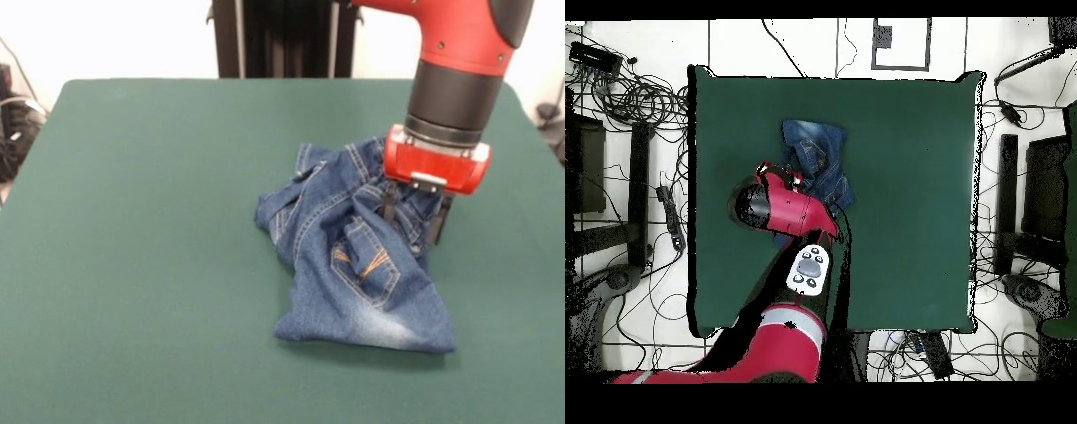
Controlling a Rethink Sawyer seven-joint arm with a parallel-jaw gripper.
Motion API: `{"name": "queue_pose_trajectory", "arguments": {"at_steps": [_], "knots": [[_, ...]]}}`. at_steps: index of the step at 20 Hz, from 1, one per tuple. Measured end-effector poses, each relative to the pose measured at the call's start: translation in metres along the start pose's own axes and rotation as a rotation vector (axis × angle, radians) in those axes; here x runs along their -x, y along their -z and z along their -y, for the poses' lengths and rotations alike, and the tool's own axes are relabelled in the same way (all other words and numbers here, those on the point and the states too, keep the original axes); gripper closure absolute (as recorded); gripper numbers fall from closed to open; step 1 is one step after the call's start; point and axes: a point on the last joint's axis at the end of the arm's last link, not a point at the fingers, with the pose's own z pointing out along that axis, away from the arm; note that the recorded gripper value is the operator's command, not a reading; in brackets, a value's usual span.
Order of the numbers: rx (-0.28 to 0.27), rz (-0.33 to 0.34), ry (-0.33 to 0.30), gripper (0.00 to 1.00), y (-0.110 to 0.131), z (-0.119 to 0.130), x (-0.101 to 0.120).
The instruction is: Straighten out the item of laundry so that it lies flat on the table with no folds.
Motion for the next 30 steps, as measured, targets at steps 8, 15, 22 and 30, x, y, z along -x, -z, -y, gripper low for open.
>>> {"name": "queue_pose_trajectory", "arguments": {"at_steps": [8, 15, 22, 30], "knots": [[-0.036, 0.024, -0.022, 0.00, 0.023, -0.001, -0.001], [-0.031, 0.013, -0.012, 0.00, 0.042, -0.008, -0.003], [-0.248, -0.065, 0.187, 0.00, 0.086, -0.010, -0.028], [-0.319, -0.129, 0.236, 0.00, 0.125, -0.026, -0.041]]}}
